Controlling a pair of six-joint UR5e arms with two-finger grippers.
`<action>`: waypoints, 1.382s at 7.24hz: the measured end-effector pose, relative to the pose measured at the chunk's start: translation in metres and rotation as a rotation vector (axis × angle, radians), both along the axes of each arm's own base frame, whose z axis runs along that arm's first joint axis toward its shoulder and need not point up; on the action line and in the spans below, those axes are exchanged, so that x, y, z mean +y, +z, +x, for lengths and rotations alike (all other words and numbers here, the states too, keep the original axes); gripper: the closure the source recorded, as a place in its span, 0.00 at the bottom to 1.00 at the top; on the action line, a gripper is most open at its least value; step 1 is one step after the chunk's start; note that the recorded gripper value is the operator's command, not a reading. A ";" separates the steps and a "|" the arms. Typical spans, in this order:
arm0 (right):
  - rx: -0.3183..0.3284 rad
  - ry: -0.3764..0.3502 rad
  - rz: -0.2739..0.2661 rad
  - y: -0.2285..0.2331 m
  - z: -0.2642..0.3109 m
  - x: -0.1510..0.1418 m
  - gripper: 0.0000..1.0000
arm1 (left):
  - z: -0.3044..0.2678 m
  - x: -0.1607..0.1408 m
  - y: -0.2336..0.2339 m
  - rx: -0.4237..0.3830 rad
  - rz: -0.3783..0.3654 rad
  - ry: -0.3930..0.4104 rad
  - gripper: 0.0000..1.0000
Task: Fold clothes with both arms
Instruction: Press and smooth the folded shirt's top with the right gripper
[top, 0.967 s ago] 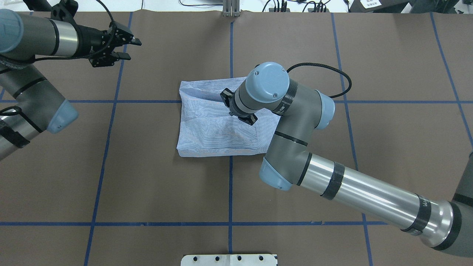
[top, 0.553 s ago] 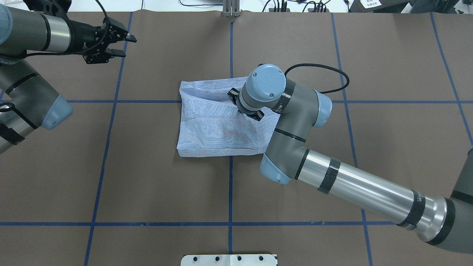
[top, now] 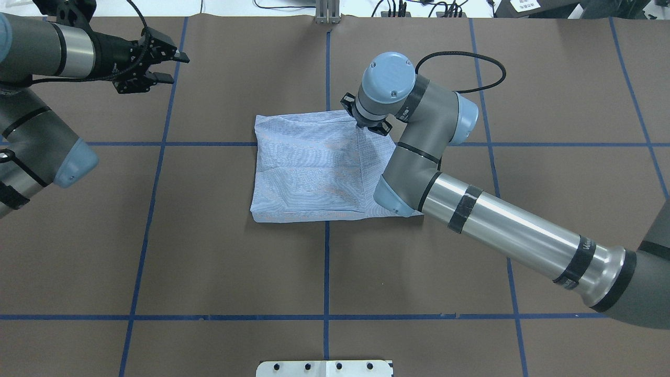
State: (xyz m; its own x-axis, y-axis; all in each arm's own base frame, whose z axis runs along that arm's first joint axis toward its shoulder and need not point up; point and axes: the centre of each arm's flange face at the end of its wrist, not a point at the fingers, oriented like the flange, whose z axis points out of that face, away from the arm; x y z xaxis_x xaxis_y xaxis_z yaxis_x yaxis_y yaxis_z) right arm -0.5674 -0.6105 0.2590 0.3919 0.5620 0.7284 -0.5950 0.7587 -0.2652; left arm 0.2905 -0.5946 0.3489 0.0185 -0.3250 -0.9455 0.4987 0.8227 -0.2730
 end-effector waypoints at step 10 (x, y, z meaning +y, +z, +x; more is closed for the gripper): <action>-0.085 -0.043 -0.027 -0.086 -0.090 0.043 1.00 | -0.033 0.040 0.040 -0.099 0.121 0.032 0.35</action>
